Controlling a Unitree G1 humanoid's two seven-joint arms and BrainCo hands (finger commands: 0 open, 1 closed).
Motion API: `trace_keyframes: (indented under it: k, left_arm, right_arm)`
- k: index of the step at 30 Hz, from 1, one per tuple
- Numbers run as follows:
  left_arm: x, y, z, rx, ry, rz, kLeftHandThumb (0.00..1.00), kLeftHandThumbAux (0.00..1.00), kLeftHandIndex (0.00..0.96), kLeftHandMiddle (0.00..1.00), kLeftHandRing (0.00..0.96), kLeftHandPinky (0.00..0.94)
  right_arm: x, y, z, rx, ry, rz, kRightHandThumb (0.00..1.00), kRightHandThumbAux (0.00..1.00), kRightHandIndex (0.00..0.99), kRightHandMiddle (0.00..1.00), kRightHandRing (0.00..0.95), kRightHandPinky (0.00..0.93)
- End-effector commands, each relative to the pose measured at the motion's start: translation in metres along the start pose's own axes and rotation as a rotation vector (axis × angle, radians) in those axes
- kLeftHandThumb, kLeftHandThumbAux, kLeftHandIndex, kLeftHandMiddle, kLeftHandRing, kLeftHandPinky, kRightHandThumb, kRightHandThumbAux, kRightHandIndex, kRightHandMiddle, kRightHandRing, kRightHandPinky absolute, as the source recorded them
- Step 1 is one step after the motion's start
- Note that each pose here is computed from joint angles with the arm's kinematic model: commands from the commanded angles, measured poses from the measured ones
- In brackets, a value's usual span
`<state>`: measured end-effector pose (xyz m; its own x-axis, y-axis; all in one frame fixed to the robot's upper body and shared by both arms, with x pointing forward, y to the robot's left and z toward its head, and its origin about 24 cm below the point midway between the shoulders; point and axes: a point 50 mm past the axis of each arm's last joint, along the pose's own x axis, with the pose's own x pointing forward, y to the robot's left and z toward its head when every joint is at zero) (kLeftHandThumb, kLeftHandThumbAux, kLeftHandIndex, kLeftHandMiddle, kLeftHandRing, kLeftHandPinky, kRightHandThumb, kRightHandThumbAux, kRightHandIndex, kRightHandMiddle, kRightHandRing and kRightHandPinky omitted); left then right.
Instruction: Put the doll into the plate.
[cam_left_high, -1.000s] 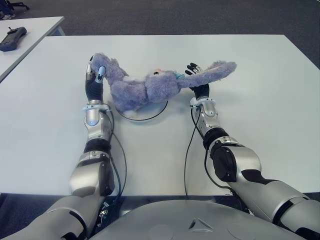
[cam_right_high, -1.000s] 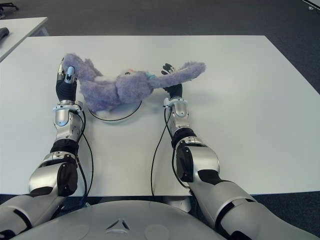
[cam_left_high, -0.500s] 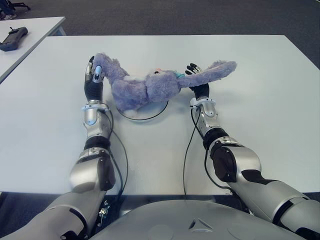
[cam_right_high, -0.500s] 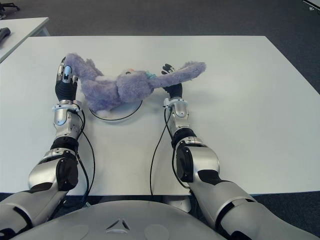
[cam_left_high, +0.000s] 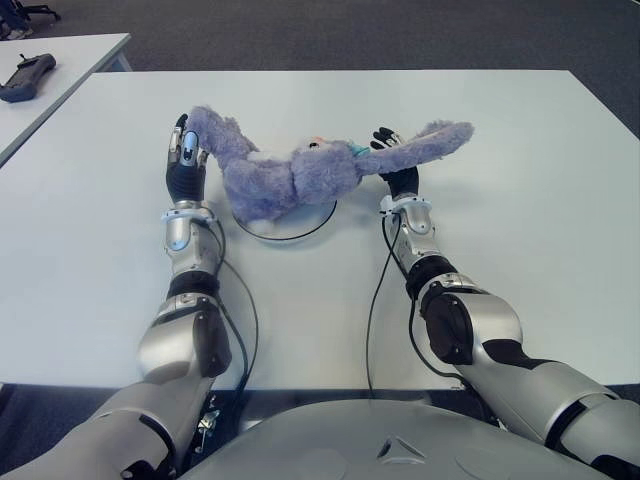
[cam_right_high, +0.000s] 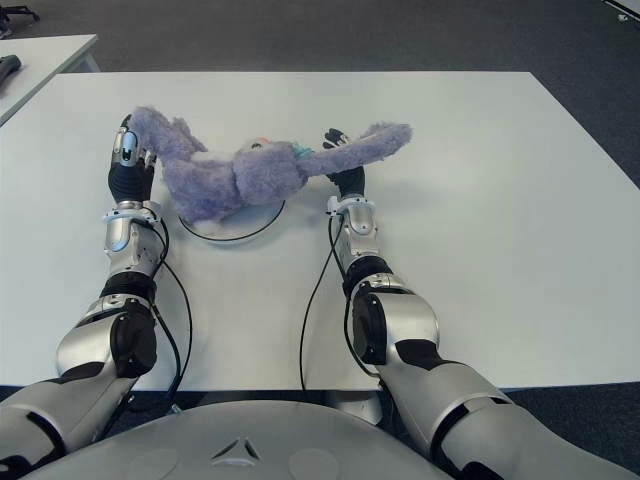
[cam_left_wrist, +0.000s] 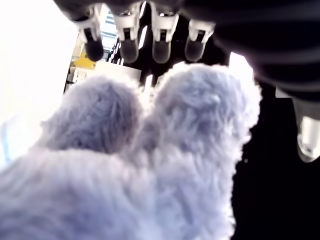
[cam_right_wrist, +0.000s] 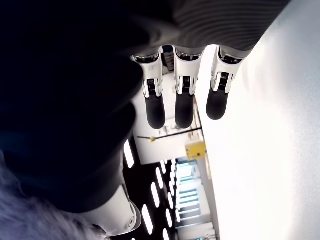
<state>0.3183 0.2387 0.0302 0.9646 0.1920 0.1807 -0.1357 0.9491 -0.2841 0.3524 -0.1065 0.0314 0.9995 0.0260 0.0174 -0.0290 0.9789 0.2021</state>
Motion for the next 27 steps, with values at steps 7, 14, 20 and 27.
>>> trace_keyframes:
  k: [7,14,20,27]
  left_arm:
    - [-0.144,-0.008,-0.123,-0.250,0.575,0.212,0.000,0.428,0.000,0.049,0.022,0.000]
    - [-0.143,-0.014,-0.127,-0.266,0.625,0.194,0.000,0.429,0.000,0.036,0.009,0.009]
    - [-0.144,-0.021,-0.131,-0.324,0.667,0.151,0.000,0.418,0.000,0.029,0.001,0.000]
    - [-0.148,-0.033,-0.134,-0.320,0.697,0.055,0.000,0.398,0.000,0.005,0.000,0.000]
  right_arm:
    - [-0.080,-0.002,-0.098,0.093,0.382,-0.100,0.329,0.912,0.188,0.195,0.167,0.169]
    - [-0.080,-0.001,-0.099,0.107,0.385,-0.110,0.346,0.907,0.208,0.201,0.167,0.160]
    - [-0.080,-0.001,-0.099,0.103,0.394,-0.106,0.357,0.917,0.194,0.205,0.173,0.160]
    - [-0.081,-0.002,-0.100,0.108,0.395,-0.106,0.363,0.923,0.191,0.210,0.179,0.172]
